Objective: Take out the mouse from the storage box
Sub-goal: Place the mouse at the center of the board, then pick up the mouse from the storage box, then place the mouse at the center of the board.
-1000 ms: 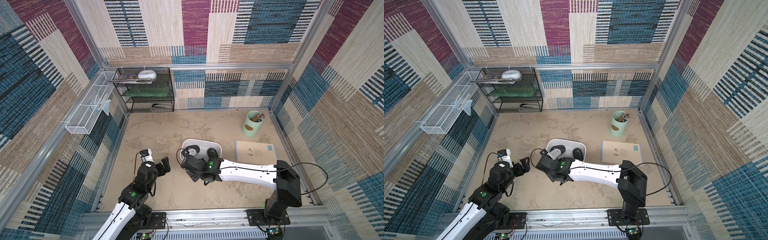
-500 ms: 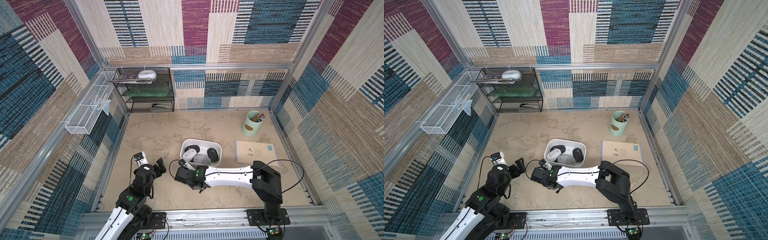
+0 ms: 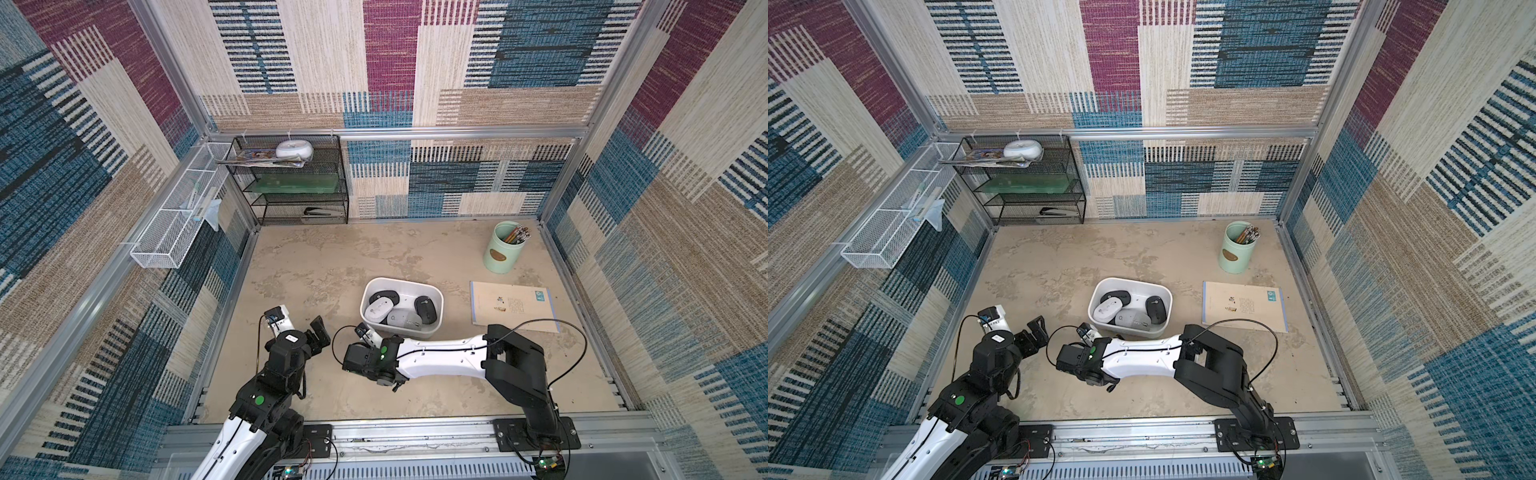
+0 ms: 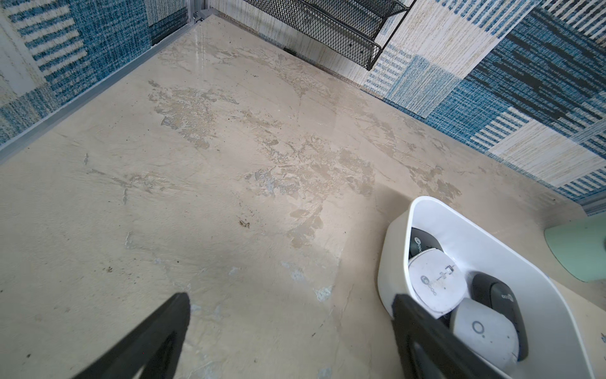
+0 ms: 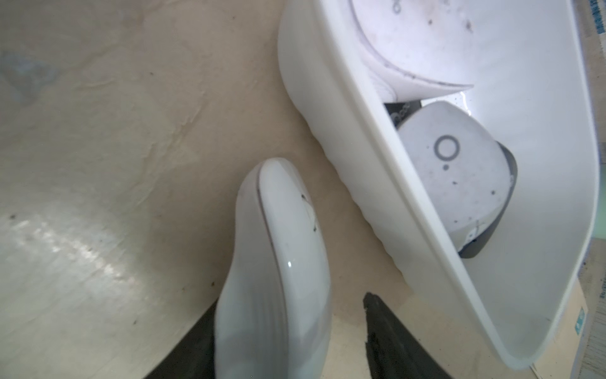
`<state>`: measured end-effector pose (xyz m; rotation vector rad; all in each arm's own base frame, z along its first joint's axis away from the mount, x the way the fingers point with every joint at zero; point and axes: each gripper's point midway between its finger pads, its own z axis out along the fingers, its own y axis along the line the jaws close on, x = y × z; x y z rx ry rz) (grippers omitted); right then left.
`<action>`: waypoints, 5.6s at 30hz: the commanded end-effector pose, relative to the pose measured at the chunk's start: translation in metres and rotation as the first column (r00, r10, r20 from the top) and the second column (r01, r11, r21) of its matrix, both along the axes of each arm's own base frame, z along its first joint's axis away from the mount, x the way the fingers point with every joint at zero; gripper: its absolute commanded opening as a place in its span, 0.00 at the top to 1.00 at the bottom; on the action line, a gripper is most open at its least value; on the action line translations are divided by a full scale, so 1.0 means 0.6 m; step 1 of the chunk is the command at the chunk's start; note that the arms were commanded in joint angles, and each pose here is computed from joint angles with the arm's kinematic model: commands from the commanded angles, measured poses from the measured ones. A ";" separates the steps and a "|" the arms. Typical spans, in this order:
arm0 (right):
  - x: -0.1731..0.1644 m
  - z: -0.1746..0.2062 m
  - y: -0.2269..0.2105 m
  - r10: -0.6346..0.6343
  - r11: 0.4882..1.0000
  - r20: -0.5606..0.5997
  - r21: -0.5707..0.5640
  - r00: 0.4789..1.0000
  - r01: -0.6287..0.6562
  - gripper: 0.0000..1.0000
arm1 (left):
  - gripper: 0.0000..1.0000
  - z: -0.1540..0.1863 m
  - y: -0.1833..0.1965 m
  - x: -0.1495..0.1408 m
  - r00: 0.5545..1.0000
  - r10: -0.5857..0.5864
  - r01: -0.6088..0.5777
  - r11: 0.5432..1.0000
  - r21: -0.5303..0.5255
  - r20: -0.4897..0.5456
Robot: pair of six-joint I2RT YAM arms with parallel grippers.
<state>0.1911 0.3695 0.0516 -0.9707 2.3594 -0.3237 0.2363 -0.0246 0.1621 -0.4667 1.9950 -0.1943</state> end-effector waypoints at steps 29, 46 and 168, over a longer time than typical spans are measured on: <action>0.140 0.162 -0.104 -0.202 0.737 -0.143 0.629 0.969 0.247 0.14 | 0.03 -0.008 -0.255 0.089 0.827 -0.519 0.521 0.852 -0.052 -0.218; 0.203 0.136 -0.178 -0.288 0.619 -0.237 0.693 0.928 0.370 0.15 | 0.04 -0.064 -0.342 0.148 0.636 -0.620 0.748 0.642 0.170 -0.459; 0.159 0.060 -0.139 -0.073 0.833 -0.265 0.513 0.961 0.205 0.18 | 0.16 -0.181 -0.092 0.145 0.746 -0.143 0.143 0.988 -0.053 -0.650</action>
